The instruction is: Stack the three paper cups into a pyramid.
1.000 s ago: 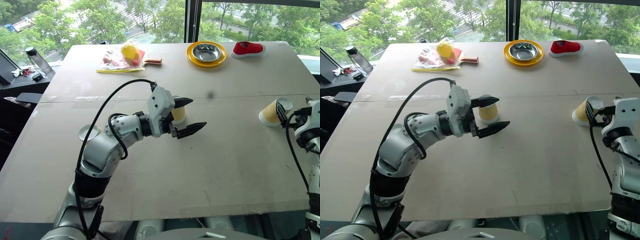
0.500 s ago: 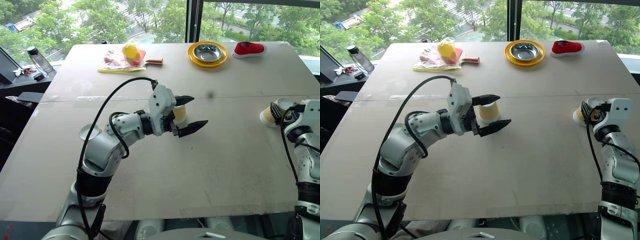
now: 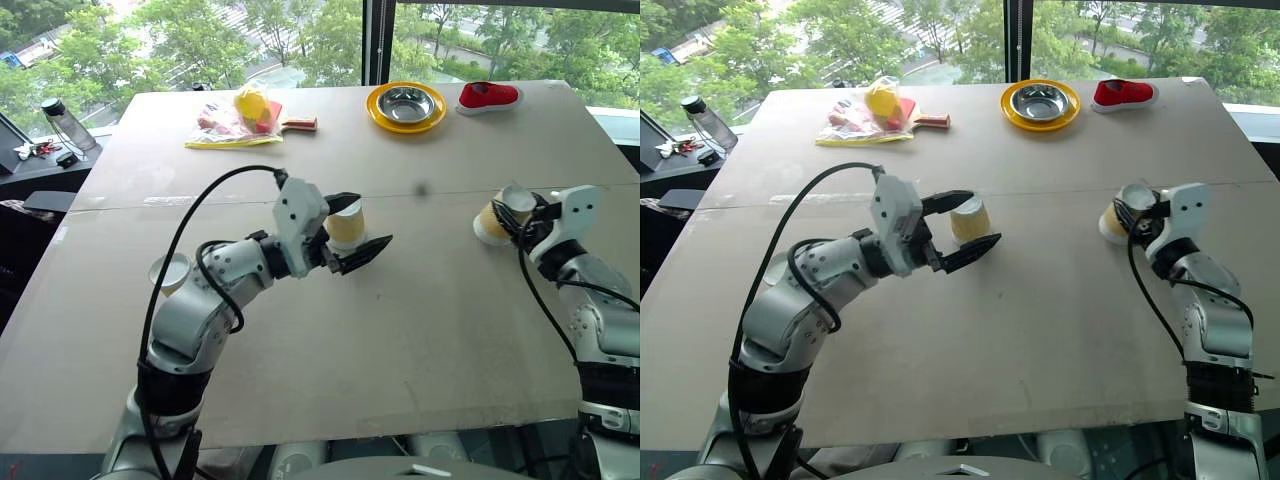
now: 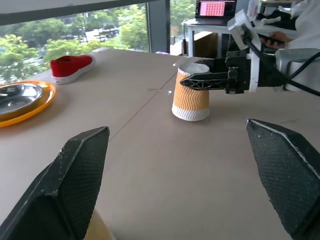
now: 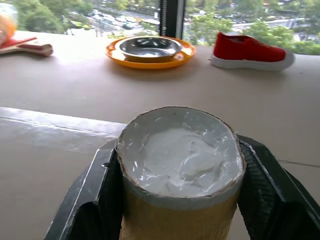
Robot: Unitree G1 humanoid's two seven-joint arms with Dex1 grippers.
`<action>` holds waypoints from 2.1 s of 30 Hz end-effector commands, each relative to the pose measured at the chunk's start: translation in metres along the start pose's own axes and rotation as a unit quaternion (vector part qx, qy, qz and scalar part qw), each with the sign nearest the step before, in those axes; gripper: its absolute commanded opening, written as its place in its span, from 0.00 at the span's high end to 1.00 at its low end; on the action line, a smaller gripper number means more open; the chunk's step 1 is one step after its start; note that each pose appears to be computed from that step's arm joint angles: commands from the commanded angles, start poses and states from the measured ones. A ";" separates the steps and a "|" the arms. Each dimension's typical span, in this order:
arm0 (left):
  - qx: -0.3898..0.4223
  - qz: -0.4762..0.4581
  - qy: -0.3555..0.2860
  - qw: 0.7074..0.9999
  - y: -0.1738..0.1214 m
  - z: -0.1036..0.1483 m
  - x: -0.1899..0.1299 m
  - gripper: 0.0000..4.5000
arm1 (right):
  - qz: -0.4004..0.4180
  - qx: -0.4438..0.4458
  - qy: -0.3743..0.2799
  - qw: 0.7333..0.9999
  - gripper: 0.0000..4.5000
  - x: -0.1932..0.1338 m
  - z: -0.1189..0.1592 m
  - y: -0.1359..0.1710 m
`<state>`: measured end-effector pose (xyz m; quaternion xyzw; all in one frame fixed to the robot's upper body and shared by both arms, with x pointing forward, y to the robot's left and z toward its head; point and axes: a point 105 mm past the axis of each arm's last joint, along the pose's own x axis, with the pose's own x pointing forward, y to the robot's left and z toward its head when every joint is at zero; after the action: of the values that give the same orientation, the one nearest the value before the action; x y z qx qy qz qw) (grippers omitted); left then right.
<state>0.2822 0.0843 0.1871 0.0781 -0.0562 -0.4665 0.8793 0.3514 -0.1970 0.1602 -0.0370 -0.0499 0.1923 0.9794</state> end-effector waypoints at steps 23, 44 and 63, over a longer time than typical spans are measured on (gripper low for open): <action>0.016 0.138 -0.003 0.990 0.001 -0.006 -0.032 0.00 | 0.213 -0.003 -0.026 0.977 0.50 0.075 0.007 0.111; 0.050 0.374 -0.023 0.926 -0.013 0.010 -0.091 0.00 | 0.321 0.006 -0.060 0.945 0.01 -0.016 0.035 0.080; 0.015 0.589 0.030 0.807 0.018 -0.030 -0.156 0.00 | 0.481 0.030 -0.073 0.873 0.01 -0.078 0.040 0.112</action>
<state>0.2133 0.2250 0.1478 0.0488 -0.0495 0.1468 0.9867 0.2369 -0.1216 0.1715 -0.0031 -0.0641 0.6415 0.7645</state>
